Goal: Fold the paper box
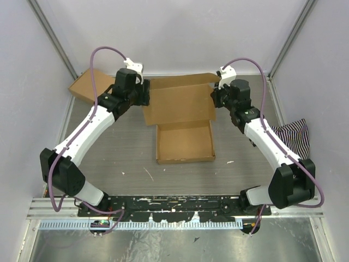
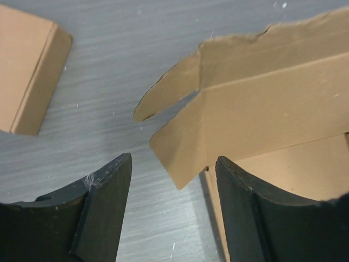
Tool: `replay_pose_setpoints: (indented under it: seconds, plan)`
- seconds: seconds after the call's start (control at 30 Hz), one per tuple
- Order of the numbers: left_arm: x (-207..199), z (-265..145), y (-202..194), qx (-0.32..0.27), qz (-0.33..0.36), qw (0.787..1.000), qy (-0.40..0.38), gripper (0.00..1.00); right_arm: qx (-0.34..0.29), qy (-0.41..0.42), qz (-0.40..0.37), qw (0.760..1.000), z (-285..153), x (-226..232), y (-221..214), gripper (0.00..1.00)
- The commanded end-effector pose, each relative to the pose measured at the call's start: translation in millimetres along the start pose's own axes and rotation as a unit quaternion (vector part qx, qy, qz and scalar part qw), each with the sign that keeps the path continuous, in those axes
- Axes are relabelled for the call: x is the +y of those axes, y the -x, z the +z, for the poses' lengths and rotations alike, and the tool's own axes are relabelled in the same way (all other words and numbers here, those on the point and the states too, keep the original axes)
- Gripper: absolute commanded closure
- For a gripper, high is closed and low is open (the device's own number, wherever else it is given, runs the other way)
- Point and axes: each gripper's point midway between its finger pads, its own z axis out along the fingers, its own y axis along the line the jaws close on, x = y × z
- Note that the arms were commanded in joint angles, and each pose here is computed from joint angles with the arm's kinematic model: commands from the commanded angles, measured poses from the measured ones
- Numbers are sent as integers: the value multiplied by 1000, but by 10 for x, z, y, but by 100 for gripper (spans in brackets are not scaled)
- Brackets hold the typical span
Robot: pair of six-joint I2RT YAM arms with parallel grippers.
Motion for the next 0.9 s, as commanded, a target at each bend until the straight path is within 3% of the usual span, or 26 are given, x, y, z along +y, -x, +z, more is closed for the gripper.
replay_pose_setpoints:
  seconds: [0.0, 0.2, 0.43, 0.6, 0.87]
  plan:
    - [102, 4, -165, 18, 9, 1000, 22, 29, -74, -5, -4, 997, -165, 0, 437, 99]
    - [119, 224, -112, 22, 21, 999, 40, 29, -70, 3, -3, 998, -226, 35, 405, 99]
    - [39, 339, 9, -12, 25, 999, 21, 30, -57, 11, -7, 998, -234, 62, 354, 98]
    - [21, 372, 50, -28, 25, 999, 15, 34, -53, 12, -6, 998, -224, 62, 342, 98]
    - [-52, 496, -76, -6, 20, 1000, -4, 43, -48, 6, -9, 999, -236, 43, 344, 98]
